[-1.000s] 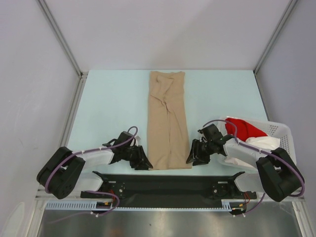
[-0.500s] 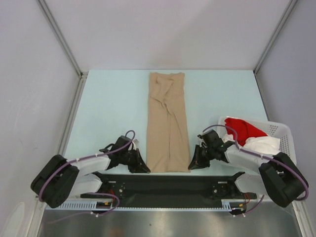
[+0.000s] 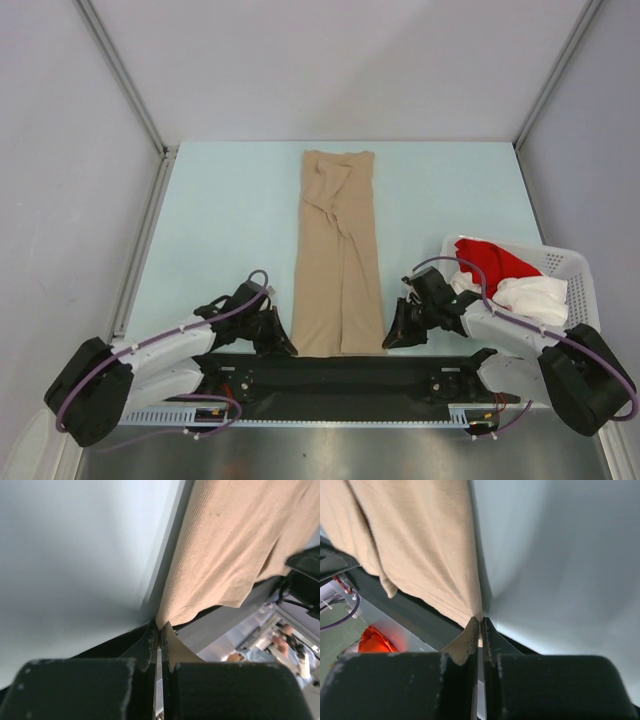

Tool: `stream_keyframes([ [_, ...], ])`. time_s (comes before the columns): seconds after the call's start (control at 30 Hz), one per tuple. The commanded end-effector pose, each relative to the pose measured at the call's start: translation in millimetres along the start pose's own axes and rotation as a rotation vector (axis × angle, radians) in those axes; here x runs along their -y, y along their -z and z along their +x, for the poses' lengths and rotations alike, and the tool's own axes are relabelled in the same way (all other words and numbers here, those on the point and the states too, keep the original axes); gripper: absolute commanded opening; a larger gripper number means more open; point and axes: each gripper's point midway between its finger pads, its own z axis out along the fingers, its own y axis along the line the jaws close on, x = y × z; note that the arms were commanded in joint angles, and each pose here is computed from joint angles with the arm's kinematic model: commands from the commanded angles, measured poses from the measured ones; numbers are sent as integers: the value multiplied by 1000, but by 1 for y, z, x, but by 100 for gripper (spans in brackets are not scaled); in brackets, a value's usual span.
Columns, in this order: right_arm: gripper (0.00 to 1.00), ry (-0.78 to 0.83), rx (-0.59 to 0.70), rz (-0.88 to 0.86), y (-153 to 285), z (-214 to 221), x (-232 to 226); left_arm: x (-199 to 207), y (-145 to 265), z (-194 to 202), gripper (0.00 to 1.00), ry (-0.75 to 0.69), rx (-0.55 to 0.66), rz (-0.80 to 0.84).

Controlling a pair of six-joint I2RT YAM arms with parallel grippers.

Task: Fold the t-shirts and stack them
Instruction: Fold the tshirt

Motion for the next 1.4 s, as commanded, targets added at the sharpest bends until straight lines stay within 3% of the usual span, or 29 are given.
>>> stream_keyframes([
  [0.0,0,15,-19,-7,8,12,-5,-39,12,5,0,10,38,-208],
  [0.13,0,48,13,-16,22,5,-19,-18,25,-2,0,-3,77,-164],
  [0.2,0,81,71,-25,34,-14,-34,4,32,-12,0,-13,109,-137],
  [0.4,0,102,75,-25,44,-60,-49,47,51,-46,0,-56,187,-140],
  [0.53,0,139,156,-55,57,-113,-69,86,69,-94,0,-73,280,-74],
  [0.67,0,144,147,-17,50,-167,-73,109,82,-157,0,-82,358,-78],
  [0.83,0,152,163,-13,43,-231,-81,140,72,-228,0,-148,361,-106],
  [1.03,0,115,144,-25,22,-290,-79,140,54,-283,0,-130,327,-135],
  [1.37,0,78,137,-76,15,-329,-85,147,36,-322,0,-96,296,-100],
])
